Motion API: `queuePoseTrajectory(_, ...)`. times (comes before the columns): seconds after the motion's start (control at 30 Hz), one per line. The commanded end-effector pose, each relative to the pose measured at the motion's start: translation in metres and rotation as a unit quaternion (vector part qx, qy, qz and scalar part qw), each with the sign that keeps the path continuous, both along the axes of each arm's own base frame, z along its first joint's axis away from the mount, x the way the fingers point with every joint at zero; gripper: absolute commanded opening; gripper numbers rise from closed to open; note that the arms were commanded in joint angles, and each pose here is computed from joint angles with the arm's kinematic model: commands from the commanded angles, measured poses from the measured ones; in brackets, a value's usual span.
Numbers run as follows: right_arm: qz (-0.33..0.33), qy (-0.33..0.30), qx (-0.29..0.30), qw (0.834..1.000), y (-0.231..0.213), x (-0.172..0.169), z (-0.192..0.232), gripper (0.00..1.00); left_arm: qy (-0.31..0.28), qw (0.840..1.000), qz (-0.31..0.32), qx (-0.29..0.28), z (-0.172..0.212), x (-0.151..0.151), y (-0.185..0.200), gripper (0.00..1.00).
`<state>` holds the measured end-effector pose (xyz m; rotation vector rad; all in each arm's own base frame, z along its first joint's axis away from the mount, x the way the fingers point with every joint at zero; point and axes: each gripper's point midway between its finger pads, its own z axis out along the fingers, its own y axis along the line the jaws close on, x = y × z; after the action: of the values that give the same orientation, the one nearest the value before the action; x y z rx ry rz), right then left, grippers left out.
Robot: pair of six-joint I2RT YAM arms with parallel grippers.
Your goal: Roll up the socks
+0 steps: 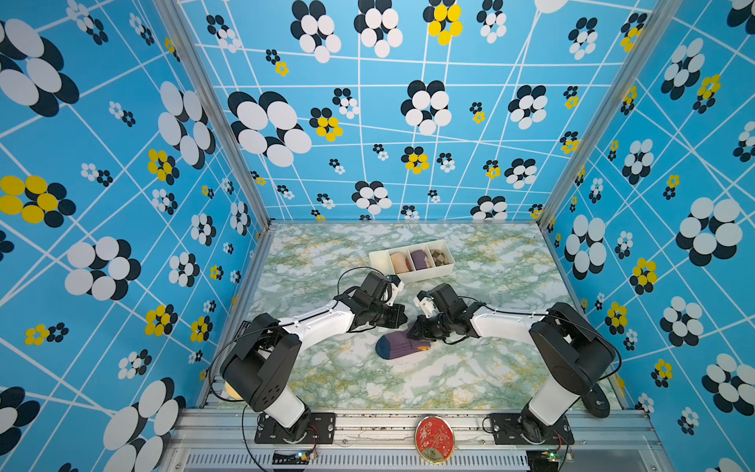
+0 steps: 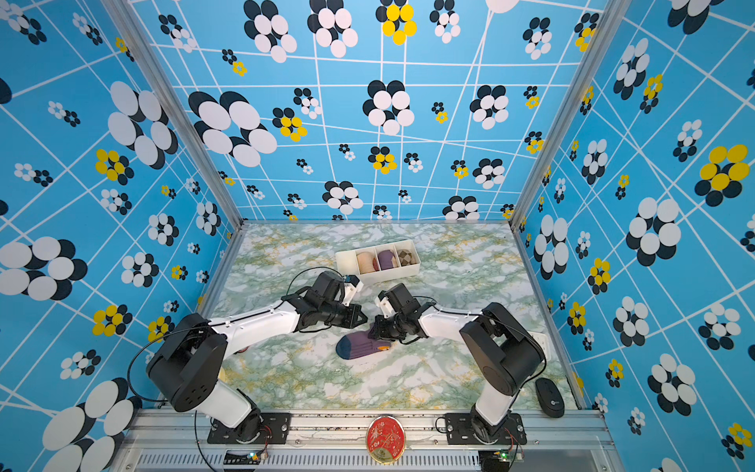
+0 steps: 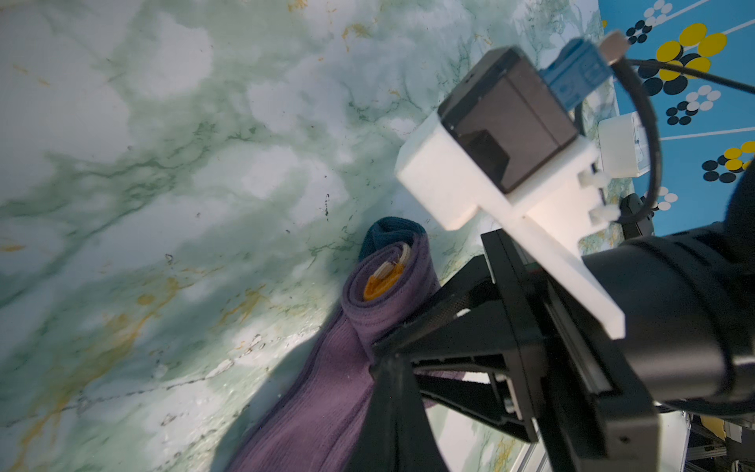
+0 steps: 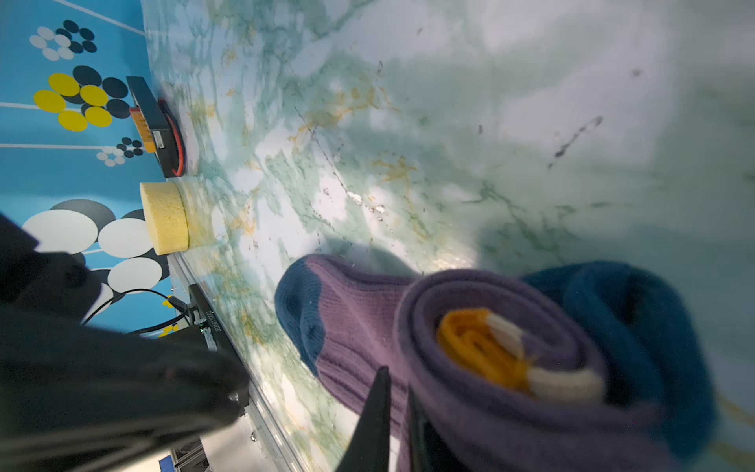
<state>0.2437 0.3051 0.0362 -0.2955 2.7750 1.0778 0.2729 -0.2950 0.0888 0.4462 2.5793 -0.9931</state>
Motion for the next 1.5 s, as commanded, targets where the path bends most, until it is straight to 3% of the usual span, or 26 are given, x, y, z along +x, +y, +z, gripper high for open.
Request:
queuePoseTrajectory(0.0, 0.011, -0.007, 0.016, 1.000, 0.003, -0.003, 0.011, 0.14, 0.009, 1.000, -0.005, 0.000, -0.002, -0.004, -0.002, 0.00)
queuePoseTrajectory(0.33, 0.015, -0.056, 0.043, 0.997, 0.005, 0.003, 0.049, 0.16, 0.008, 1.000, -0.006, 0.001, -0.002, -0.006, 0.000, 0.00)
queuePoseTrajectory(0.47, -0.008, -0.079, 0.003, 0.997, -0.014, 0.008, 0.056, 0.16, 0.008, 1.000, -0.011, -0.001, -0.002, -0.010, -0.001, 0.00)
queuePoseTrajectory(0.6, -0.052, -0.069, -0.062, 0.994, -0.051, 0.011, 0.030, 0.15, 0.006, 1.000, -0.016, -0.004, 0.001, -0.014, -0.005, 0.00)
queuePoseTrajectory(1.0, -0.088, -0.078, -0.113, 0.987, -0.085, 0.005, 0.018, 0.14, -0.022, 0.997, -0.075, -0.011, 0.018, -0.033, -0.040, 0.00)
queuePoseTrajectory(1.37, -0.097, -0.071, -0.155, 0.981, -0.096, 0.009, 0.005, 0.16, -0.002, 0.995, -0.071, 0.065, -0.012, -0.028, -0.042, 0.00)
queuePoseTrajectory(1.47, -0.098, -0.070, -0.145, 0.982, -0.094, 0.013, 0.006, 0.22, 0.006, 0.995, -0.068, 0.080, -0.018, -0.030, -0.038, 0.00)
